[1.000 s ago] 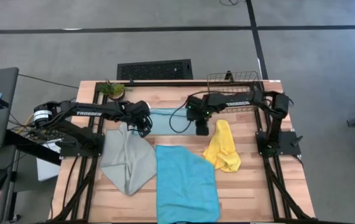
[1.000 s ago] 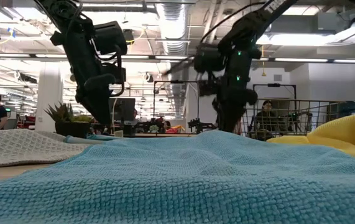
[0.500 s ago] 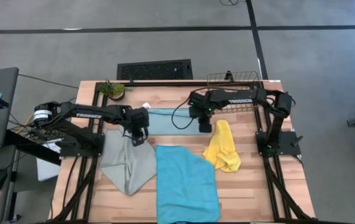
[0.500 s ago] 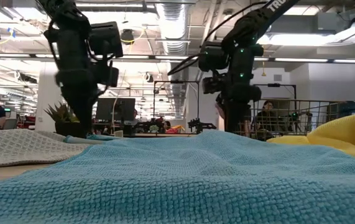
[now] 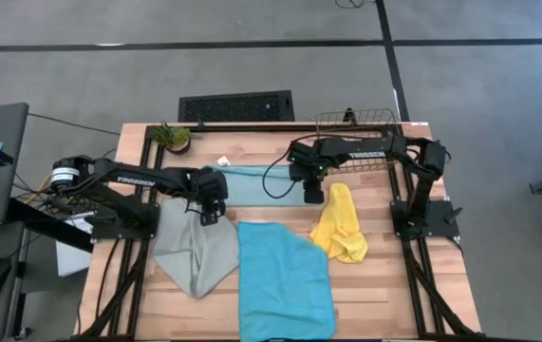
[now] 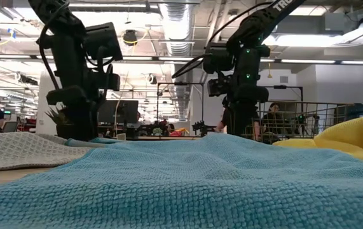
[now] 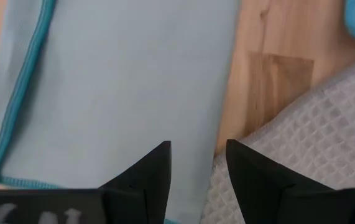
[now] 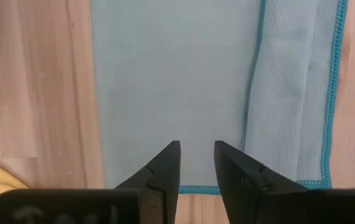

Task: Fold microfiber towels
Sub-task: Fold the light blue microfiber cloth

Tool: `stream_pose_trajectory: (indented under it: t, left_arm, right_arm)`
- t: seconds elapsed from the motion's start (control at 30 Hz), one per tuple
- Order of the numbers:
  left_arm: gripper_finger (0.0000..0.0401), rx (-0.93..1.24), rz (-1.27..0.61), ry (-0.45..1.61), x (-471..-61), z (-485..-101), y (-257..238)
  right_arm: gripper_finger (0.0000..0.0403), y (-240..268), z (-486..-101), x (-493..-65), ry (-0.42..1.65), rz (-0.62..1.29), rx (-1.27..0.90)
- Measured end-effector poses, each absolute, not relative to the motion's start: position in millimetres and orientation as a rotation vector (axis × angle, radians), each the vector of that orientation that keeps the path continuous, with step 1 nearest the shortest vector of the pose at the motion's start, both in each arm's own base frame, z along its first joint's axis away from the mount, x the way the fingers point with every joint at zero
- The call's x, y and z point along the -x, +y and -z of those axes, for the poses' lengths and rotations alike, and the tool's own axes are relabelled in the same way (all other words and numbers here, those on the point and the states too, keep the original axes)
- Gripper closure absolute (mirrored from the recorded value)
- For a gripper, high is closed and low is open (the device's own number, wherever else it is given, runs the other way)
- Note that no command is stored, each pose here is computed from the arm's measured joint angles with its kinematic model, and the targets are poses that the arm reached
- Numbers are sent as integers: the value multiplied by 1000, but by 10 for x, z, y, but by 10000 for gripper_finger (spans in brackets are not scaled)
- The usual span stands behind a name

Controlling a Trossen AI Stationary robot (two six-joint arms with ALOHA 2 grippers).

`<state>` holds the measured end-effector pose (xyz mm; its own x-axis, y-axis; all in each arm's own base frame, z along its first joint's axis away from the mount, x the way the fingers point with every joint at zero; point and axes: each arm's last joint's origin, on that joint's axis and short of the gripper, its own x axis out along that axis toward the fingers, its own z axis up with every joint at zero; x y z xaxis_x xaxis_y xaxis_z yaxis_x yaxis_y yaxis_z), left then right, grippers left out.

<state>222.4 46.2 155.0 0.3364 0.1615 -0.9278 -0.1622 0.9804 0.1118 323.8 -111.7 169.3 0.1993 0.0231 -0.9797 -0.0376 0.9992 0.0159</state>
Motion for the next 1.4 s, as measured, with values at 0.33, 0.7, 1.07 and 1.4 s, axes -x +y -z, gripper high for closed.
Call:
stream_pose_trajectory:
  t: [0.33,0.7,1.07,1.4]
  left_arm:
    - [255,0,-212,1188,-2243,-1556,465]
    - [255,10,-289,1190,-2142,-1390,455]
    - [255,24,-302,1211,-2020,-1243,433]
    - [345,34,-288,1203,-2027,-1237,428]
  right_arm:
    - [281,-1120,-1694,-3238,1370,-44,15]
    - [281,-1124,-1696,-3245,1362,-41,18]
    - [281,-1126,-1695,-3248,1360,-38,21]
    - [281,-1127,-1695,-3249,1358,-39,22]
